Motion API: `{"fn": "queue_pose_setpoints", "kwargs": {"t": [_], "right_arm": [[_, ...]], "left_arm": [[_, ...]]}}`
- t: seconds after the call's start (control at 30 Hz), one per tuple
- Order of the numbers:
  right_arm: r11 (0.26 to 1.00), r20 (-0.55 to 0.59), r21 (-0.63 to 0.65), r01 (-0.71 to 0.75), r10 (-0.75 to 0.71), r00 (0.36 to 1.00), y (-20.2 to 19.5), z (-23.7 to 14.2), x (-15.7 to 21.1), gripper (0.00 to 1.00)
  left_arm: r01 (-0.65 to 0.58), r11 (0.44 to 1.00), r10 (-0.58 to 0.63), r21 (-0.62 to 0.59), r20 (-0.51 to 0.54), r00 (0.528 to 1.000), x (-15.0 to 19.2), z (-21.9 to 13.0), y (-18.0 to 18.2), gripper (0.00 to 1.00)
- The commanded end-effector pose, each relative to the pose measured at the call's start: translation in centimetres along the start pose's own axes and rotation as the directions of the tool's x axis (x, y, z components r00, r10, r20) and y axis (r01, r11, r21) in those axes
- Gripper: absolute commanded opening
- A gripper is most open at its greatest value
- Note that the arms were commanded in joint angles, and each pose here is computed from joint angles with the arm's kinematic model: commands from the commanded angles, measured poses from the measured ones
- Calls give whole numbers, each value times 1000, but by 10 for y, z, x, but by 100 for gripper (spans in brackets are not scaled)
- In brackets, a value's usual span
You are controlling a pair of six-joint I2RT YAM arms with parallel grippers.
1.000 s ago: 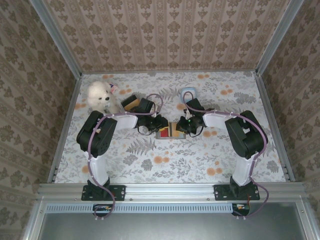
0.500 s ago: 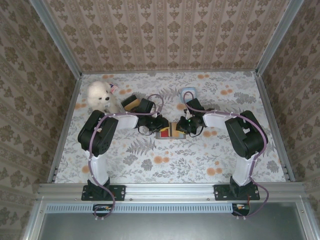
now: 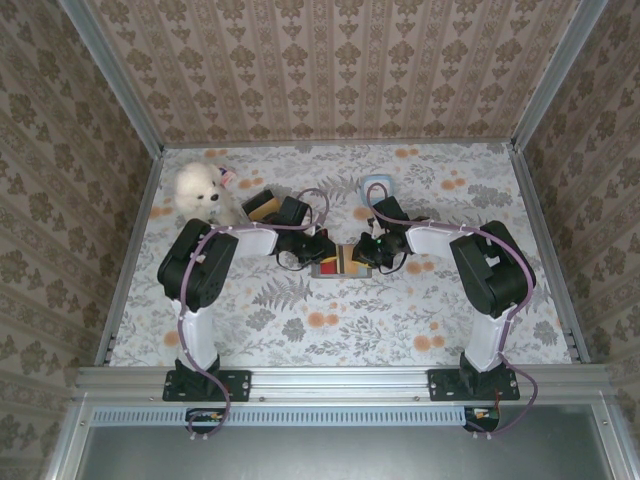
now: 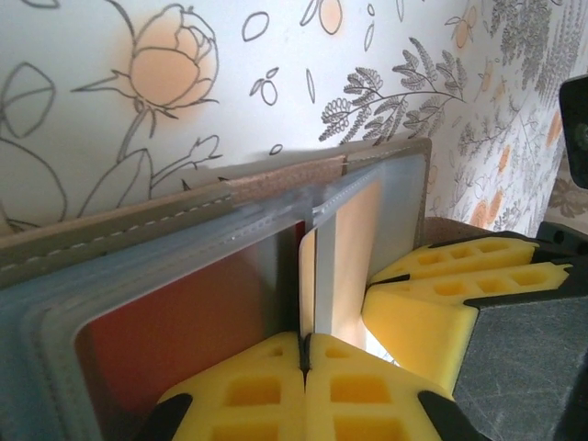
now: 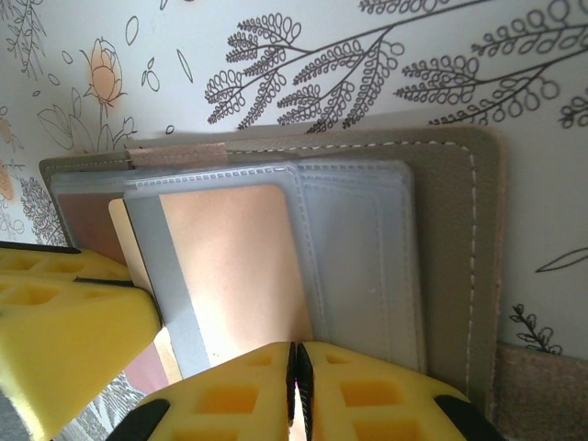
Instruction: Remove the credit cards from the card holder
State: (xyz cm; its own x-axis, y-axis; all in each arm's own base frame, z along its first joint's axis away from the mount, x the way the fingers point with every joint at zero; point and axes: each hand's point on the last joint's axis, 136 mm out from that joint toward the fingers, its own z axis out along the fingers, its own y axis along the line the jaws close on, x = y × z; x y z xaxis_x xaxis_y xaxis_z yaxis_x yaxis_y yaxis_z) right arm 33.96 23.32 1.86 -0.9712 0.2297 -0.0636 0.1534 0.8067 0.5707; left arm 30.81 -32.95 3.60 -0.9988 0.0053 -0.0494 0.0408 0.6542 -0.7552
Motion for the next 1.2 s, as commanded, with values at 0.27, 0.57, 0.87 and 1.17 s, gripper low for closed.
{"fn": "queue_pose_setpoints", "kwargs": {"t": [0.27, 0.57, 0.87, 1.17], "right_arm": [[978, -46, 203, -45, 55, 997, -55, 4, 18, 16], [984, -31, 174, -31, 37, 999, -45, -2, 12, 16], [999, 53, 14, 32, -33, 998, 1, -31, -2, 20], [996, 14, -7, 94, -94, 995, 19, -27, 4, 27]], "left_arm": [[-57, 995, 57, -84, -6, 998, 6, -18, 13, 0], [-46, 995, 47, -92, 8, 999, 5, -24, 17, 0], [-44, 995, 45, -90, 8, 999, 5, -24, 19, 0], [-36, 995, 37, -97, 8, 999, 6, -23, 22, 0]]}}
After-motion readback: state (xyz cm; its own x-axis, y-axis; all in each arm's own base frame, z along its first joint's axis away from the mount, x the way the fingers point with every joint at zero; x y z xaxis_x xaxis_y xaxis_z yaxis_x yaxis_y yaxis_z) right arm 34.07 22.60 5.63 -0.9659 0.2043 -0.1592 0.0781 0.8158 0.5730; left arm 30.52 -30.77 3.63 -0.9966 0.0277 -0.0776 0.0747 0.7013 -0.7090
